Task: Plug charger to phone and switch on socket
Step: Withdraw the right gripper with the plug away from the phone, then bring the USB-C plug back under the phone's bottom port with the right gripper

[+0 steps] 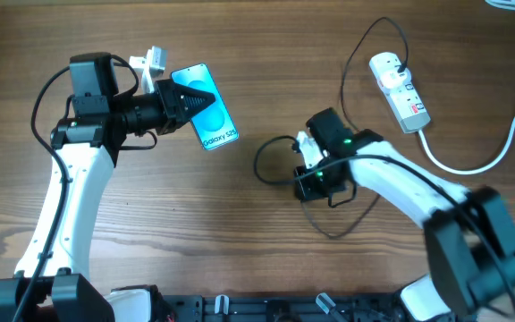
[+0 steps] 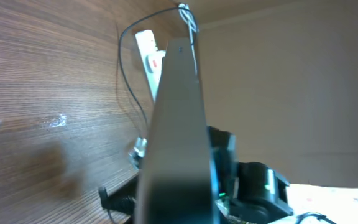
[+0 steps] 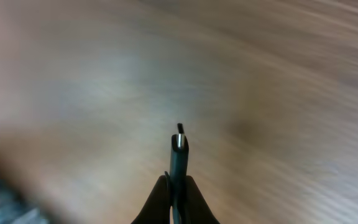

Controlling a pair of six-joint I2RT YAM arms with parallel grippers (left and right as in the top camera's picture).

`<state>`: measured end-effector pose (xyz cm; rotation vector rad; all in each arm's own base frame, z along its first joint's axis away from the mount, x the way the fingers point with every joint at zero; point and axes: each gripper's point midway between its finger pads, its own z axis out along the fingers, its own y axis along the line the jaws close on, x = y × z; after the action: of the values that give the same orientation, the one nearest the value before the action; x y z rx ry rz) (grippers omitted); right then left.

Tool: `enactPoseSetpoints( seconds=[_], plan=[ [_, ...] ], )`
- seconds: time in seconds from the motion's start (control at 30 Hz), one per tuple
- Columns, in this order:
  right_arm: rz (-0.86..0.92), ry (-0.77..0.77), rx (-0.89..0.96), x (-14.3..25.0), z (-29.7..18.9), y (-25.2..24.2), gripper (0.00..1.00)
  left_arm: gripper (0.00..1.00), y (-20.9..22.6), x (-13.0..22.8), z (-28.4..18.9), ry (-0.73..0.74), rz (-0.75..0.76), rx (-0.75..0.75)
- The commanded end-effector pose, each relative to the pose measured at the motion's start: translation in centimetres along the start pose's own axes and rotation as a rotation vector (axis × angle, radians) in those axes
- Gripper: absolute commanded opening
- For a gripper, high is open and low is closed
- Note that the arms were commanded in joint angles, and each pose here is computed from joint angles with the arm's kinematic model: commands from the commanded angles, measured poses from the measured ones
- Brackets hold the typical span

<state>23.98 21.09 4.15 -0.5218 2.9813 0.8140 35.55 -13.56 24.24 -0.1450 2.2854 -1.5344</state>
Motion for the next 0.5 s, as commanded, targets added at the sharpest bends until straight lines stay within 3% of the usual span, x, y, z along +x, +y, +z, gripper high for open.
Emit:
enactPoseSetpoints(
  seconds=[0.0, 0.17, 0.47],
  plan=[
    [-0.280, -0.171, -0.428, -0.5, -7.8, 9.8, 0.04, 0.04, -3.3, 0.6, -0.5, 0.063, 0.083, 0.163],
    [-0.467, -0.311, -0.634, 0.8, -14.2, 15.3, 0.04, 0.04, -5.7, 1.1, -1.0, 0.127, 0.047, 0.278],
    [-0.375, -0.343, -0.700, -0.6, -16.0, 16.7, 0.04, 0.04, -6.7, 1.7, -0.4, 0.187, -0.131, 0.283]
  ],
)
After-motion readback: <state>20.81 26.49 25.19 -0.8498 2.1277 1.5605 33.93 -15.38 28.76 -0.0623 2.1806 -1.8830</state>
